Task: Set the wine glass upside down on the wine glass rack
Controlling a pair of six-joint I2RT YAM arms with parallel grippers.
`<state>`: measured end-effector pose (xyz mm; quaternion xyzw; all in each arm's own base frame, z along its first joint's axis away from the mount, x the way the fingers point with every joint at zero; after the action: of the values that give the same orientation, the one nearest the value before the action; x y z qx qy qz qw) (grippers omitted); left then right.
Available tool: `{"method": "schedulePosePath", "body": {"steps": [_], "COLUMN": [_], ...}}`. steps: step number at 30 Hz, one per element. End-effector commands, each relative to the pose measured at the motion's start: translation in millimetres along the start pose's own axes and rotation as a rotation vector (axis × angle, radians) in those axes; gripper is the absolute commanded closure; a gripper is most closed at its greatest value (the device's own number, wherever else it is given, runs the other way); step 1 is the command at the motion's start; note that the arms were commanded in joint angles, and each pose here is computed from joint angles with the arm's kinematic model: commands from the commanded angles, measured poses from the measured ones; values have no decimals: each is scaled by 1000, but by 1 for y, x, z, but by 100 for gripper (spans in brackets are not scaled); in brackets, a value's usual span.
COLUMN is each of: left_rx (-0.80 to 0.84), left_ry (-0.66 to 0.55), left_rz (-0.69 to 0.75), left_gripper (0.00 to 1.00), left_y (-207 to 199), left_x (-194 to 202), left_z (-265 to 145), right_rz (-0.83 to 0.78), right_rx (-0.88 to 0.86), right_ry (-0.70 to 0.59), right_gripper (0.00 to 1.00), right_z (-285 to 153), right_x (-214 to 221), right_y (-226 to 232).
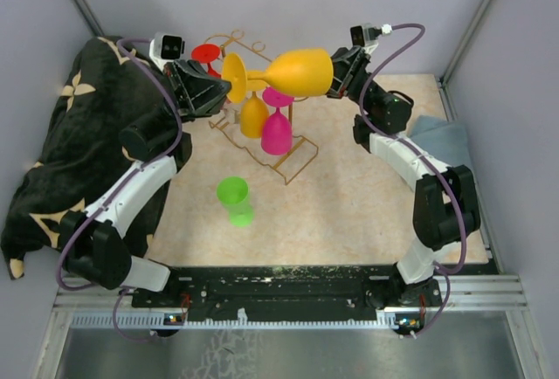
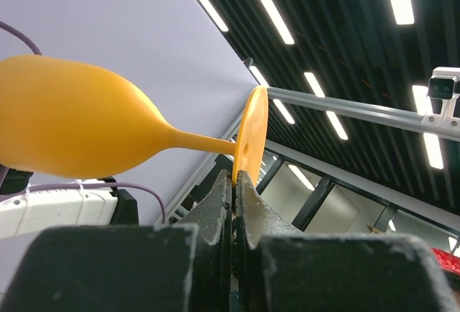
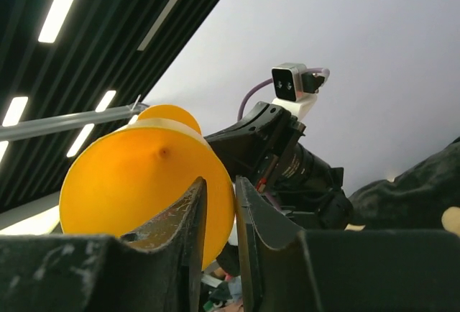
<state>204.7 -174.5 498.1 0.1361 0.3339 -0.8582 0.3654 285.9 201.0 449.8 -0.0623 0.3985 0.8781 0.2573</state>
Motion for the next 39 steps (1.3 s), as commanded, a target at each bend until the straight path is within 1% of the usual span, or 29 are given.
{"method": "schedulePosePath", "body": {"steps": [1,6,13,21,25,31,36,37,39], "left_rx": [73,86,89,63,11,-109,-247,-270,-325], "left_ry": [13,19,21,50,83,148,193,202,211], "left_rz": [70,76,85,100,128,182,264,303,324], "left_gripper": [100,100,100,100,100,100,100,100,100], "left_y": [-27,-34,-40,-42,-40,-31,-19,-17,-12], "left_x": [-2,-3,-3,-4,-4,-5,-9,-10,-14], "left_z": [9,12,15,20,24,30,33,34,36], "right_rz": [-190,-195,-209,-247,-280,-309,-391,-410,-444], "right_rx": [-190,-180,-141,-57,5,185,395,421,458], "right_ry": [72,76,60,13,-35,-55,-84,-86,-98], "right_gripper": [74,69,68,68,68,68,68,68,67], "right_z": [0,-1,-11,-37,-57,-71,-76,-77,-78], "right_x": [17,14,6,-10,-21,-33,-40,-39,-36], "right_y": [41,38,33,31,36,39,40,41,46]}}
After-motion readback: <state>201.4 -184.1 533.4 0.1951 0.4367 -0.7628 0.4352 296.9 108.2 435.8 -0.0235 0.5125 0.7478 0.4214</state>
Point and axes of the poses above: each gripper's point midway between its finger pads, its own z axis out along the fingers, its own y axis along the line the jaws close on, x = y × z, the point moved 8 cm from there along -z, back along the fingers, and after that the axes turned 11 degrees about z, right-handed, at the moved point
